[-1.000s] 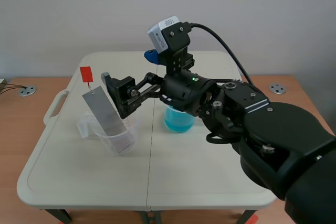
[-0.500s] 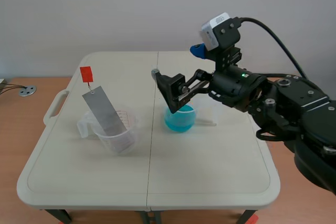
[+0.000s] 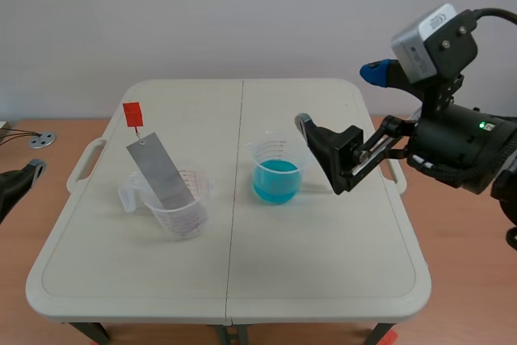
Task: Hold the metal plate by the orange handle, dip it into the blue solution, take it out and point at it, then put the plate back in the beaker on the left.
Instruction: 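Return to the home posture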
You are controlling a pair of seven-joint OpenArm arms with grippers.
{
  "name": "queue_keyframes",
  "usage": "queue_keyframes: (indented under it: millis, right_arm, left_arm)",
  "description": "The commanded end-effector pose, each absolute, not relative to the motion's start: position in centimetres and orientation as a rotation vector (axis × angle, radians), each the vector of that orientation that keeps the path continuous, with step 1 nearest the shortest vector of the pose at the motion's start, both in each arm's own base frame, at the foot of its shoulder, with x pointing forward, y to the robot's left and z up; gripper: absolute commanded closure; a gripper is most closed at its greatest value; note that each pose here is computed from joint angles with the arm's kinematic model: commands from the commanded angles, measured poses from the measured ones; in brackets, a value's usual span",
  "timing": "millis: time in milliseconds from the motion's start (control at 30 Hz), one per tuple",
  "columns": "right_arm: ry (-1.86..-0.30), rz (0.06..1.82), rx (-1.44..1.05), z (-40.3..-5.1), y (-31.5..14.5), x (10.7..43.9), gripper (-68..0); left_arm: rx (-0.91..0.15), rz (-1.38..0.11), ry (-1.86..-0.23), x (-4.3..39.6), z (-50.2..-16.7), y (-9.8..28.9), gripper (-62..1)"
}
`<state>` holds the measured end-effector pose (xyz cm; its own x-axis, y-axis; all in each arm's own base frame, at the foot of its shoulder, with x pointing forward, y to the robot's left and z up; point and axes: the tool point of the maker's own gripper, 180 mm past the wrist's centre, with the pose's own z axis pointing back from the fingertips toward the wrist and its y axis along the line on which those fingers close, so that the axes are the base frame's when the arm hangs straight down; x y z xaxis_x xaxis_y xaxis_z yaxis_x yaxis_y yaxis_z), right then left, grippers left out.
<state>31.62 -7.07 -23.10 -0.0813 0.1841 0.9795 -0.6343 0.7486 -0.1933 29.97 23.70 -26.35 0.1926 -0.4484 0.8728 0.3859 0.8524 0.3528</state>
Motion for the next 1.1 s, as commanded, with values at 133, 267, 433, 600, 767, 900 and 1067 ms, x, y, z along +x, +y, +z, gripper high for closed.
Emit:
queue_keyframes:
  millis: [133, 267, 433, 600, 767, 900, 1067]
  right_arm:
    - [-1.509, 0.686, 0.347, -22.8, -9.0, 30.4, -66.5]
    - [-1.500, 0.661, 0.344, -22.6, -9.9, 29.3, -66.5]
    - [-1.506, 0.646, 0.343, -21.8, -10.2, 27.9, -66.5]
    - [-1.509, 0.623, 0.393, -21.2, -9.5, 26.9, -66.5]
    - [-1.509, 0.618, 0.413, -20.9, -9.0, 26.3, -66.5]
    - [-1.474, 0.620, 0.399, -21.5, -9.1, 26.3, -66.5]
    - [-1.470, 0.621, 0.397, -21.6, -9.1, 26.3, -66.4]
  left_arm:
    - [-0.031, -0.621, -1.365, 31.2, -24.4, 20.2, -62.3]
    - [-0.087, -0.653, -1.391, 31.5, -24.1, 18.0, -62.3]
    - [-0.157, -0.695, -1.406, 31.3, -23.8, 15.2, -62.3]
    - [-0.187, -0.695, -1.399, 31.2, -24.1, 14.0, -62.3]
    - [-0.190, -0.672, -1.372, 31.1, -24.8, 13.8, -62.3]
    - [-0.194, -0.662, -1.369, 31.1, -25.0, 13.7, -62.3]
    - [-0.192, -0.663, -1.365, 31.1, -25.1, 13.7, -62.3]
